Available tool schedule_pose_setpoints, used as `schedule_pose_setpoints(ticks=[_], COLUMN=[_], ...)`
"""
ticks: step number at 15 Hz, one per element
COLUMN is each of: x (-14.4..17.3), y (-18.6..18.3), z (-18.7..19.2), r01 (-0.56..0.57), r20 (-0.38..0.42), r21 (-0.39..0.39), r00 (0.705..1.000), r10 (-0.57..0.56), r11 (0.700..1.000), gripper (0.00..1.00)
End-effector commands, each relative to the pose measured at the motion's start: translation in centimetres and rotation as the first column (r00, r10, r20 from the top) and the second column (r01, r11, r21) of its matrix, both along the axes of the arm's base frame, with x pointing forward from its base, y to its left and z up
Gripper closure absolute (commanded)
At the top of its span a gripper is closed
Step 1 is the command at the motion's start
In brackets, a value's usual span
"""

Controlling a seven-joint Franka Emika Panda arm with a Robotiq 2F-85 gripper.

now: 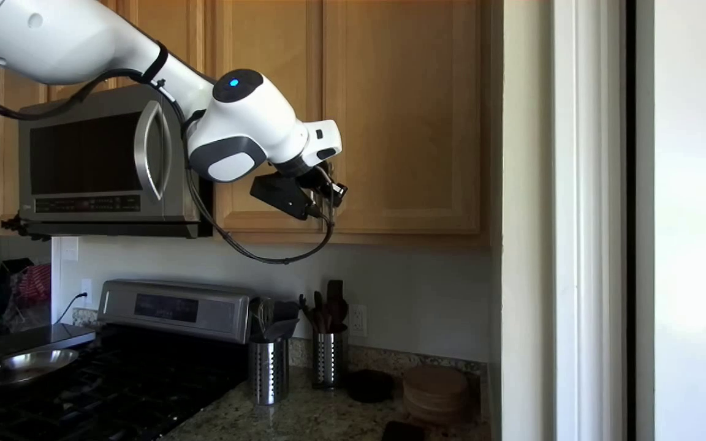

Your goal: Close the top right cabinet door

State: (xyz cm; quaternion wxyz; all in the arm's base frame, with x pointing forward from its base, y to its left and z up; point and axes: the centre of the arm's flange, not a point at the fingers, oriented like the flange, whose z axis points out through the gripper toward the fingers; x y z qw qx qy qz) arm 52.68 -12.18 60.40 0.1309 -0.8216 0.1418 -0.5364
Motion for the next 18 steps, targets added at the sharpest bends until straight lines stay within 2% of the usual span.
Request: schedule_pose_setpoints(ticks=[1, 2, 5, 6, 8, 10, 12, 14, 18], x=[2.1, 2.2, 1.8, 1.5, -0.2, -2.2, -3.8, -5.1, -7.6], y=[1.9, 2.1, 1.7, 1.6, 1.2, 0.4, -1.0, -2.4, -3.3], z=[-0.6, -0.5, -1.5, -1.9, -2.8, -4.0, -6.1, -8.4, -10.5], r01=[-0.038, -0.033, 0.017, 0.022, 0.027, 0.007, -0.009, -0.040, -0.108], r20=[0.033, 0.029, -0.051, -0.081, -0.143, -0.233, -0.332, -0.439, -0.642], r21=[0.009, 0.005, -0.034, -0.049, -0.106, -0.169, -0.234, -0.263, -0.234], r00=[0.999, 0.999, 0.999, 0.996, 0.989, 0.971, 0.941, 0.895, 0.764], r10=[0.038, 0.033, -0.019, -0.026, -0.043, -0.047, -0.071, -0.082, -0.070], r11=[0.999, 0.999, 0.999, 0.999, 0.994, 0.986, 0.972, 0.964, 0.966], gripper=[0.95, 0.95, 0.93, 0.69, 0.66, 0.53, 0.40, 0.27, 0.03])
